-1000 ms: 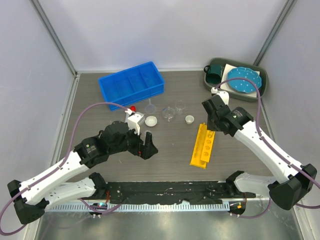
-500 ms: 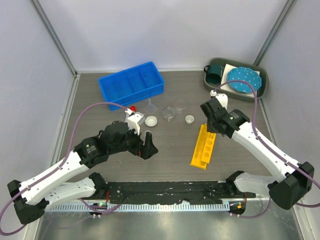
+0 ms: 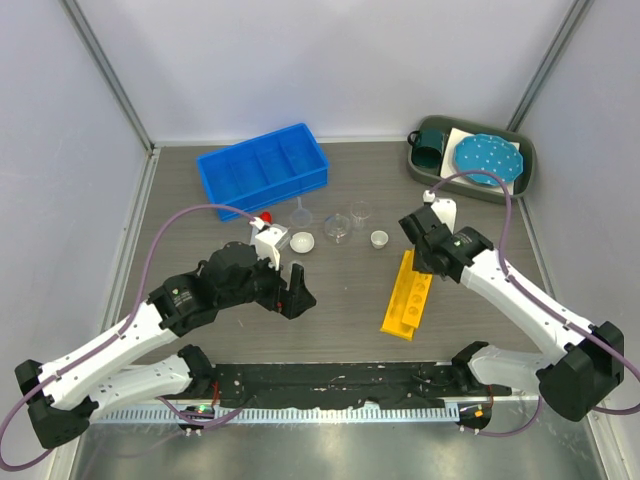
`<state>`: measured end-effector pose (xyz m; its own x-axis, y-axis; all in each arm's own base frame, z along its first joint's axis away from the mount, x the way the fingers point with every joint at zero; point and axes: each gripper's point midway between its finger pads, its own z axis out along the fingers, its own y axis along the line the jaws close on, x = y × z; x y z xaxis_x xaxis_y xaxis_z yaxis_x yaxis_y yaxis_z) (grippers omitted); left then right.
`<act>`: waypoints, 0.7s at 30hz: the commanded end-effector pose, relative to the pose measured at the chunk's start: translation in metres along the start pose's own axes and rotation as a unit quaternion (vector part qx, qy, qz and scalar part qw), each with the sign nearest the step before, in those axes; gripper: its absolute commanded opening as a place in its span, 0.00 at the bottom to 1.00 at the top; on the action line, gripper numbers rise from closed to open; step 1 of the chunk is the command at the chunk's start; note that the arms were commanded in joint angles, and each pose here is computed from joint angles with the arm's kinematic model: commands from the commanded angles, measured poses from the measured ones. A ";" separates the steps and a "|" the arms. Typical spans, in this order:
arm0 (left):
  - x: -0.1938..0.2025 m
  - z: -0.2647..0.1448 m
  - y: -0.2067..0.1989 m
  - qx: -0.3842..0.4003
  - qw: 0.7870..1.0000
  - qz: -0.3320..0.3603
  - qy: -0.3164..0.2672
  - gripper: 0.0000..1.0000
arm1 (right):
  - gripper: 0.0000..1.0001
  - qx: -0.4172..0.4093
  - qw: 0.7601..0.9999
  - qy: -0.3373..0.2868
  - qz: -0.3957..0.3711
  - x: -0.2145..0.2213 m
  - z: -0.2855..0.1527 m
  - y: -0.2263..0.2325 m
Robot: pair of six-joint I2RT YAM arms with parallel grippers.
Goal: Organize the chemistry lab equipment
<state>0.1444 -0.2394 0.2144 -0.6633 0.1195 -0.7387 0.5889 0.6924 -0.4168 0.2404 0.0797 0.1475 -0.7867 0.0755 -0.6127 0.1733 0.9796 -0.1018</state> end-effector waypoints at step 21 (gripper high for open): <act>-0.006 0.003 -0.002 0.003 1.000 0.005 -0.005 0.95 | 0.20 0.003 0.996 -0.034 0.085 0.007 0.011 -0.003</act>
<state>0.1453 -0.2405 0.2103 -0.6689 0.1307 -0.7318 0.5867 0.6974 -0.4117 0.2317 0.0761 0.1254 -0.7638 0.1704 -0.6226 0.2533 0.9663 -0.0464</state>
